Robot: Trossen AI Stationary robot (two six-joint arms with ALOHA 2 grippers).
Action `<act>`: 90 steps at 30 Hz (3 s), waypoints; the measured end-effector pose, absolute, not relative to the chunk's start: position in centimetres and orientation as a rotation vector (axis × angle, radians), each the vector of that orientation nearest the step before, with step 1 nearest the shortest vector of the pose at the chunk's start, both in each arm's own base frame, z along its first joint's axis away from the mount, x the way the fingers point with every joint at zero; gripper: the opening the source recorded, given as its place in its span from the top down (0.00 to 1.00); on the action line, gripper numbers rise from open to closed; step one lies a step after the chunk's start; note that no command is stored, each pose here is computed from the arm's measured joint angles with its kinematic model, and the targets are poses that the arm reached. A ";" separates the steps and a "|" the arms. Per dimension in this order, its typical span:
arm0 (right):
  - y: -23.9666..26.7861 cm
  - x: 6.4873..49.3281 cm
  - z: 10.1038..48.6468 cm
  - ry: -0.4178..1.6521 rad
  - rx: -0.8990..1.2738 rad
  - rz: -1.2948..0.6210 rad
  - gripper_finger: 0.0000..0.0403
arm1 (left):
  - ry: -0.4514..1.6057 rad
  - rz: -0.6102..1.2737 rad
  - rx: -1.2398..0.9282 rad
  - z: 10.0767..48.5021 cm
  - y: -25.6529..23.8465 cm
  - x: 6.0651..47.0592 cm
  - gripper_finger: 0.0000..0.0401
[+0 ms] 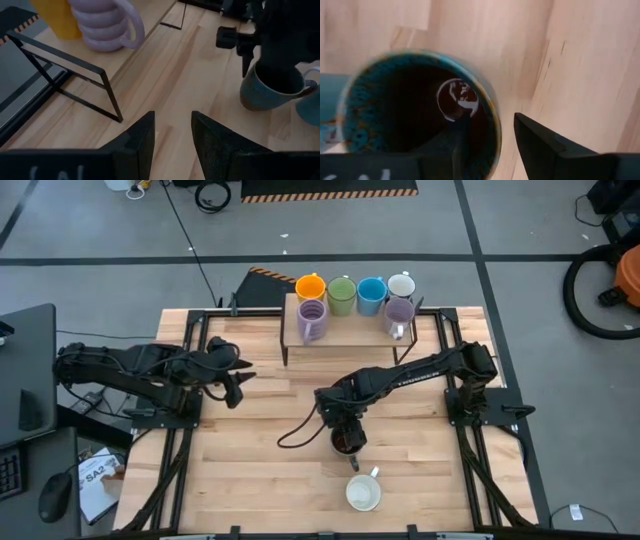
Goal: Place coffee mugs
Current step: Put the dark blue patterned mug on the shelf
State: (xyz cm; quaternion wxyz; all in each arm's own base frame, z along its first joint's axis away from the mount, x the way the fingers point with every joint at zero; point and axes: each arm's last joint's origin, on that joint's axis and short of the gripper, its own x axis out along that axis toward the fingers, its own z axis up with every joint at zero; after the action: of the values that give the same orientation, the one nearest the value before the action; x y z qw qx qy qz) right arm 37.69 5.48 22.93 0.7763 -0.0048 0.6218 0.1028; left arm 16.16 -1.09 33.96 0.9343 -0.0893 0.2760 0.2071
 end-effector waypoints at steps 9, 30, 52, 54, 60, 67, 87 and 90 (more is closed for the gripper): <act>5.1 37.3 21.7 1.386 0.056 0.164 0.63 | 0.563 0.424 -0.182 34.0 -1.1 16.2 0.66; 4.3 37.2 21.1 1.398 0.204 0.074 0.89 | 0.556 0.444 -0.173 34.0 -1.0 16.1 0.66; -5.5 36.8 33.7 1.303 0.134 -0.205 0.88 | 0.460 0.471 -0.183 35.3 -0.5 13.6 0.66; -6.1 36.5 35.2 1.272 0.120 -0.236 0.88 | 0.460 0.469 -0.175 35.3 -0.5 13.5 0.66; -7.7 35.1 38.3 1.241 0.057 -0.321 0.88 | 0.466 0.468 -0.167 35.3 -0.5 13.5 0.66; -10.5 34.0 39.2 1.234 0.079 -0.384 0.88 | 0.469 0.468 -0.163 35.2 -0.5 13.5 0.66; -15.6 32.5 39.9 1.175 0.089 -0.366 0.88 | 0.458 0.505 -0.153 35.3 -0.4 13.5 0.66; -16.3 32.6 39.6 1.169 0.087 -0.361 0.88 | 0.455 0.513 -0.153 35.3 -0.4 13.5 0.66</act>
State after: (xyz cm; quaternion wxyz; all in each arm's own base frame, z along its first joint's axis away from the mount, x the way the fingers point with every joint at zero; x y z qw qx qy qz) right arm 32.60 -16.31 39.65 0.8178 0.0408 0.5485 -0.1693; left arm 13.49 -0.40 35.30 0.9390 -0.0749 0.2228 0.2511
